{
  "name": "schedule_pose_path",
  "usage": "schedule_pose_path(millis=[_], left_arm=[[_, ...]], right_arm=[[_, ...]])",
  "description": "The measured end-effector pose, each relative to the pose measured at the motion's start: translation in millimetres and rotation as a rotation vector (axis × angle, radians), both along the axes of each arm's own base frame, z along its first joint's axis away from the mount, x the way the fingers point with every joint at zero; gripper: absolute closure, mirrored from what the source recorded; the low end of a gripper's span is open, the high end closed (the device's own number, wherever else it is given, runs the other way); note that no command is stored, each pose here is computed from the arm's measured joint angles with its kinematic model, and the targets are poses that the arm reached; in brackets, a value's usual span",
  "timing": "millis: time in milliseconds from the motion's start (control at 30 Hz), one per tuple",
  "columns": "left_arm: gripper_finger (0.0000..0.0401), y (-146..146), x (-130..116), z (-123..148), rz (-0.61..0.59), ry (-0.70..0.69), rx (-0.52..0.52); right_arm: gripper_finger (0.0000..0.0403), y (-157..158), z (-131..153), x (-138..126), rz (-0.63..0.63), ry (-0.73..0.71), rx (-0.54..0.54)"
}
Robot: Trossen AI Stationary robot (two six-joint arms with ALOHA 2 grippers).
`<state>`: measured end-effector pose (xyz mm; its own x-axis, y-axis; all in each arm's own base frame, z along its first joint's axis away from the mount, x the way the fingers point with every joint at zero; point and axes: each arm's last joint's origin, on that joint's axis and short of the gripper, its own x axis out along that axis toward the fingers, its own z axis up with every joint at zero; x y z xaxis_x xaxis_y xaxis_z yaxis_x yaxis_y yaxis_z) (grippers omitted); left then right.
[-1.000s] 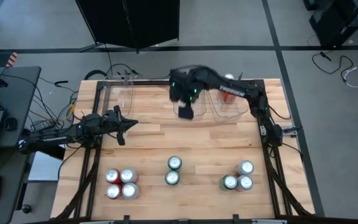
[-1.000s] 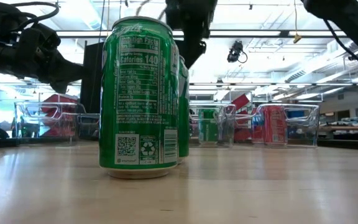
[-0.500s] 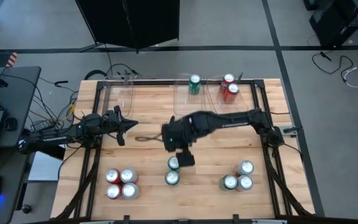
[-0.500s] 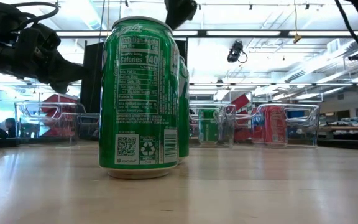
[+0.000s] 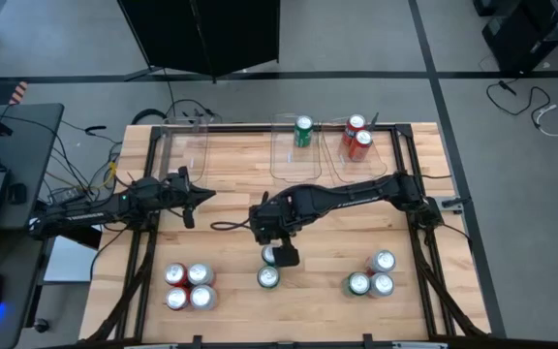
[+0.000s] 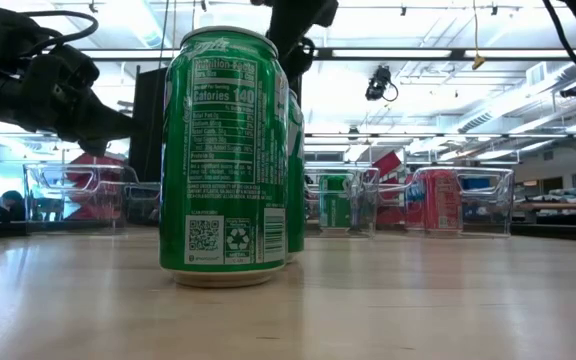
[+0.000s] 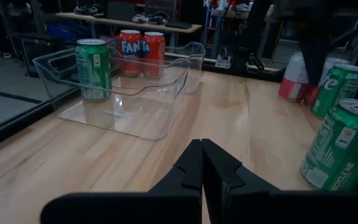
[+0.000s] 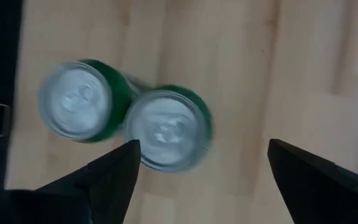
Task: Sort soda cans
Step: Put the bottom right green soda can into the middle transparent bin
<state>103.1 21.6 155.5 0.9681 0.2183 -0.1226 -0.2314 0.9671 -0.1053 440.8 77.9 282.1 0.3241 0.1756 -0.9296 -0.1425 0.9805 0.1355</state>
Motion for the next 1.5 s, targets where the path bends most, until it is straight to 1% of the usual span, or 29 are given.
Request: schedule_pose_path(millis=[100,233,400,500,600,667,767,1000,1233,1500], left_arm=[[0.0399,0,0,0,-0.001,0.002,0.007],[0.0399,0,0,0,-0.003,0.007,0.025],[0.0399,0,0,0,-0.003,0.007,0.025],[0.0399,0,0,0,-0.003,0.008,0.025],[0.0399,0,0,0,-0.003,0.008,0.025],[0.0399,0,0,0,-0.003,0.008,0.025],[0.0399,0,0,0,-0.003,0.008,0.025],[0.0399,0,0,0,-0.003,0.008,0.025],[0.0399,0,0,0,-0.003,0.007,0.020],[0.0399,0,0,0,-0.002,0.008,0.017]], right_arm=[[0.0066,5,-8,2,0.022,-0.007,0.036],[0.0063,7,-22,2,0.026,0.005,0.012],[0.0059,8,-27,2,0.028,0.003,0.014],[0.0059,9,-22,1,0.018,0.012,0.014],[0.0059,13,-7,-4,-0.003,0.039,0.014],[0.0059,20,4,-10,-0.022,0.064,0.021],[0.0057,33,12,-23,-0.071,0.148,0.013],[0.0057,78,8,-60,-0.205,0.392,-0.041],[0.0057,115,4,-79,-0.249,0.430,-0.041],[0.0058,135,-12,-93,-0.291,0.497,-0.069]])
